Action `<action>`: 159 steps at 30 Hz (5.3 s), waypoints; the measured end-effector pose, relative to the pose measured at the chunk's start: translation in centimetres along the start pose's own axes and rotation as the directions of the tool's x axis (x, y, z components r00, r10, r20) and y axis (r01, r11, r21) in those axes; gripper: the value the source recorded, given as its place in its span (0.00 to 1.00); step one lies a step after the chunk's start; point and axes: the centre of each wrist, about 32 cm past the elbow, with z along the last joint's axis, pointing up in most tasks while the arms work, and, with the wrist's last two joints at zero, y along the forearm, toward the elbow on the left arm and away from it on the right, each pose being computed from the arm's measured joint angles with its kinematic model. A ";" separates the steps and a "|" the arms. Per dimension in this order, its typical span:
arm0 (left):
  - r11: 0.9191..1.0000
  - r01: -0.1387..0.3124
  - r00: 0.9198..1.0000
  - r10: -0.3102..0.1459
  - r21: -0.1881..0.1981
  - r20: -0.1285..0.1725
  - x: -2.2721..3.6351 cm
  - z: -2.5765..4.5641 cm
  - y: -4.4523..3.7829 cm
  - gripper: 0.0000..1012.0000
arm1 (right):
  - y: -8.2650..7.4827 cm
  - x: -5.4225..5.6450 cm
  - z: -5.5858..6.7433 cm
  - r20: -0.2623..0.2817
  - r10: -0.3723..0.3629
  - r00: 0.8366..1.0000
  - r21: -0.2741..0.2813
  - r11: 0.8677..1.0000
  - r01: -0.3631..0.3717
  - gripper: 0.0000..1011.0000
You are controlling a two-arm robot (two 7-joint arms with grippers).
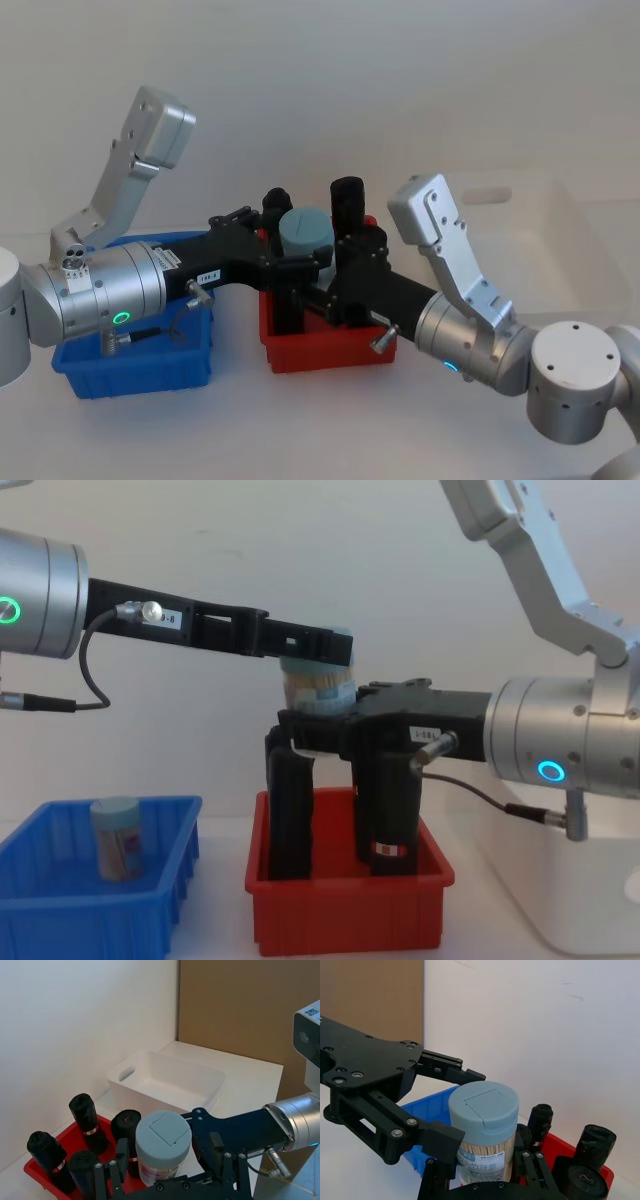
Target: Pick the cotton swabs from the blue box and place them into the white box.
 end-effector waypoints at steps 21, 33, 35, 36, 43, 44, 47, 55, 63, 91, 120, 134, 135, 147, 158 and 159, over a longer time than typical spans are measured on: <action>1.000 0.000 1.000 0.000 0.000 0.000 0.00 0.00 0.00 0.99 | -3.2 1.5 -0.3 -0.021 -0.194 0.981 0.023 0.981 0.194 0.62; 1.000 0.000 1.000 0.000 0.000 0.000 0.00 0.00 0.00 0.99 | -6.6 3.7 -1.3 -0.044 -0.367 0.929 0.002 0.930 0.367 0.62; 1.000 0.000 1.000 0.000 0.000 0.000 0.00 0.00 0.00 0.99 | -7.2 4.2 -1.7 -0.047 -0.400 0.915 -0.008 0.916 0.401 0.62; 1.000 0.000 1.000 0.000 0.000 0.000 0.00 0.00 0.00 0.99 | -7.4 4.4 -1.8 -0.048 -0.411 0.910 -0.012 0.912 0.411 0.62; 1.000 0.000 1.000 0.000 0.000 0.000 0.00 0.00 0.00 0.99 | -8.8 6.3 -3.1 -0.061 -0.499 0.865 -0.058 0.867 0.496 0.62; 1.000 0.000 1.000 0.000 0.000 0.000 0.00 0.00 0.00 0.99 | -8.9 6.6 -3.3 -0.062 -0.508 0.859 -0.065 0.861 0.504 0.62; 1.000 0.000 1.000 0.000 0.000 0.000 0.00 0.00 0.00 0.99 | -9.2 7.6 -3.8 -0.068 -0.533 0.843 -0.091 0.845 0.527 0.62; 1.000 0.000 1.000 0.000 0.000 0.000 0.00 0.00 0.00 0.99 | -9.1 10.2 -5.2 -0.085 -0.570 0.817 -0.156 0.818 0.554 0.62; 1.000 0.000 1.000 0.000 0.000 0.000 0.00 0.00 0.00 0.99 | -8.5 11.8 -6.1 -0.109 -0.568 0.816 -0.194 0.817 0.543 0.62; 1.000 0.000 1.000 0.000 0.000 0.000 0.00 0.00 0.00 0.99 | -6.6 13.9 -7.4 -0.158 -0.526 0.836 -0.272 0.837 0.475 0.90; 1.000 0.000 1.000 0.000 0.000 0.000 0.00 0.00 0.00 0.99 | -7.8 13.2 -6.4 -0.109 -0.552 0.827 -0.146 0.832 0.536 0.99; 1.000 0.000 1.000 0.000 0.000 0.000 0.00 0.00 0.00 0.99 | -9.8 11.9 -5.5 -0.073 -0.594 0.801 -0.053 0.804 0.592 0.99; 1.000 0.000 1.000 0.000 0.000 0.000 0.00 0.00 0.00 0.99 | -9.9 11.8 -5.4 -0.070 -0.597 0.799 -0.047 0.803 0.595 0.99; 1.000 -0.002 1.000 0.002 -0.001 0.002 -0.02 -0.06 -0.01 0.99 | -10.3 11.4 -5.2 -0.064 -0.605 0.794 -0.028 0.796 0.605 0.99; 0.997 -0.078 0.996 0.078 -0.016 0.034 -0.87 -1.61 -0.77 0.99 | -10.6 9.2 -5.3 -0.071 -0.583 0.810 -0.024 0.812 0.583 0.99; 0.996 -0.086 0.996 0.087 -0.017 0.037 -0.97 -1.80 -0.85 0.99 | -10.6 8.9 -5.4 -0.072 -0.580 0.811 -0.024 0.814 0.580 0.99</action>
